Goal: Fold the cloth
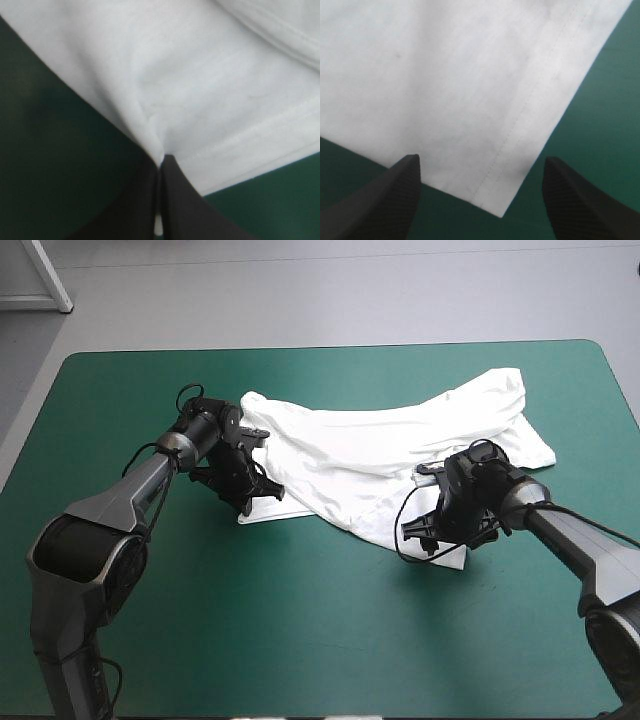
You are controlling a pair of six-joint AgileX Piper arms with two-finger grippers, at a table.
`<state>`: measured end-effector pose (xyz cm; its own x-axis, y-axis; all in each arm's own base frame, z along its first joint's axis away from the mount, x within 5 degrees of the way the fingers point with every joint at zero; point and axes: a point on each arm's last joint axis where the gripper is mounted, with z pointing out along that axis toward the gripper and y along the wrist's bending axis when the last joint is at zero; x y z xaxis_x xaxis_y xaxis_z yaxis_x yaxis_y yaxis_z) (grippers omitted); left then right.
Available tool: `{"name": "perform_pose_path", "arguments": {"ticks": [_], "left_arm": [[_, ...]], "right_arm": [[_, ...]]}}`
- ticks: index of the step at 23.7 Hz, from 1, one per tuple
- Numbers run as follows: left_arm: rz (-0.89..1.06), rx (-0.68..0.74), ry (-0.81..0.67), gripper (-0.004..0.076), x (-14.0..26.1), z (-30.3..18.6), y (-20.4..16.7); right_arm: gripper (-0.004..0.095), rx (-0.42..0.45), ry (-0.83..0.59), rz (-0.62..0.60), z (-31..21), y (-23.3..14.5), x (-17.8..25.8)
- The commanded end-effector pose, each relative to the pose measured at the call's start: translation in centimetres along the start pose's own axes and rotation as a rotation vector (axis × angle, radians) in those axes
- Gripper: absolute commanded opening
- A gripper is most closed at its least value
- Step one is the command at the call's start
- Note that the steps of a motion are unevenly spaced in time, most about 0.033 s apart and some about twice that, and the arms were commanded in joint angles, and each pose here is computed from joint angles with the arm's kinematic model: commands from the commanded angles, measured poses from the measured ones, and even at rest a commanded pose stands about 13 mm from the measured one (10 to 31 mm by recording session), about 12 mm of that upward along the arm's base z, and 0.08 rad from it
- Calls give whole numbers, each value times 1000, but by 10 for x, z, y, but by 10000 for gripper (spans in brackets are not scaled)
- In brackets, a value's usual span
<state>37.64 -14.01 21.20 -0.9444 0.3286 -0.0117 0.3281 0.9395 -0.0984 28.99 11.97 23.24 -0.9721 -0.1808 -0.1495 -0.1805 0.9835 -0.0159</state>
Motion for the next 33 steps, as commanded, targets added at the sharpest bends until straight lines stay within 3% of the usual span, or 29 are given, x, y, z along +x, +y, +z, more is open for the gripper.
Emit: {"name": "perform_pose_path", "arguments": {"ticks": [1, 7, 9, 12, 14, 19, 24, 29, 33], "left_arm": [[7, 50, -18, -9, -1, -1, -8], [12, 48, -18, -9, -1, -1, -8], [16, 47, -28, -9, -2, -1, -8], [17, 48, -49, -9, -3, -1, -8], [30, 47, -77, -9, -6, -8, -9], [95, -17, -203, -9, -7, -54, -8], [128, -153, -415, -9, 17, -154, -6], [135, -238, -757, -9, 68, -266, -11], [111, -354, -913, -9, 103, -314, -6]], "right_arm": [[642, 7, -34, 4, -6, -1, -2], [635, -39, -6, 17, 16, 2, 11], [571, -74, -9, 20, 24, 4, 16], [317, -99, -27, 9, 31, 6, 19], [-18, -101, -77, -12, 28, 6, 14], [-19, -101, -301, -55, -50, 4, -11], [-19, -42, -681, -55, -199, -12, -20], [-19, 77, -1085, 25, -335, -40, 7], [-19, 151, -1295, 100, -390, -59, 36]]}}
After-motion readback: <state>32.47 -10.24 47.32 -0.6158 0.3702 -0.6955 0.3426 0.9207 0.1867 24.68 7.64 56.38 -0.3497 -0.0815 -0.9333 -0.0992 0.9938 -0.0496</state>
